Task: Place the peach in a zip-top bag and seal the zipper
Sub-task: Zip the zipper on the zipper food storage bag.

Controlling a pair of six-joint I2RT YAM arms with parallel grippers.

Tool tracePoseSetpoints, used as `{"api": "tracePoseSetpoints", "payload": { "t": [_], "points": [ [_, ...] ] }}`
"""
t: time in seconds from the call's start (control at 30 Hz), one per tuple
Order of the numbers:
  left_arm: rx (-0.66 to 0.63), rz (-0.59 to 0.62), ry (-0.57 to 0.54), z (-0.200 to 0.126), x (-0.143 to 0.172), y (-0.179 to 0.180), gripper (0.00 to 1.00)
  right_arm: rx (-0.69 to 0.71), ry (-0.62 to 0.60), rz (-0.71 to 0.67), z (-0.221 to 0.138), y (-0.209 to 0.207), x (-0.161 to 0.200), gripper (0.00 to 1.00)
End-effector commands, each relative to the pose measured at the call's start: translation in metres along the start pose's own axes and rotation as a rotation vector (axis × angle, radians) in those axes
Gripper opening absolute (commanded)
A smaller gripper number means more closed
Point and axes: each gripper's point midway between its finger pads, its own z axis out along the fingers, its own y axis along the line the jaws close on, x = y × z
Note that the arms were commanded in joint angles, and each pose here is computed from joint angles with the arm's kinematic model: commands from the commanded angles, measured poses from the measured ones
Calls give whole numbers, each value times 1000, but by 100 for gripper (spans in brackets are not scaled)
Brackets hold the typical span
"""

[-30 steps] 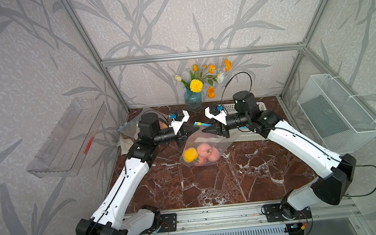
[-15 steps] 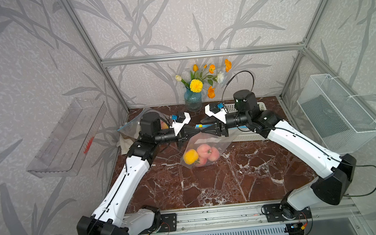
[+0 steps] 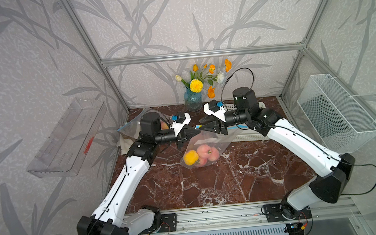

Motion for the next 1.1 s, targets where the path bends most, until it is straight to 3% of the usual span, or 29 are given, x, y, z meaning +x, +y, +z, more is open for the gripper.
{"api": "tracePoseSetpoints", "payload": {
  "t": [0.0,0.13,0.27,0.47,0.53,0.63,0.77,0.97,1.07],
  "points": [
    [14,44,-22,-3,-14,-3,2,-33,3,-13,2,6,-4,28],
    [18,47,-25,-4,-15,-4,2,-37,21,-19,1,9,0,34],
    [19,46,-25,-4,-15,-5,2,-33,28,-18,2,8,2,33],
    [18,47,-26,-5,-15,-6,2,-33,27,-26,2,9,1,14],
    [16,43,-24,-5,-14,-6,6,-26,24,-29,2,7,0,9],
    [7,44,-25,-6,-15,-6,20,-24,23,-33,2,8,0,7],
    [13,51,-48,-5,-20,-5,24,-31,23,-35,2,9,0,7],
    [-38,0,-12,-4,-16,6,0,-7,50,-41,3,7,9,7],
    [-112,-13,2,-7,-11,17,0,65,94,-52,-1,-2,22,7]
  ]
}}
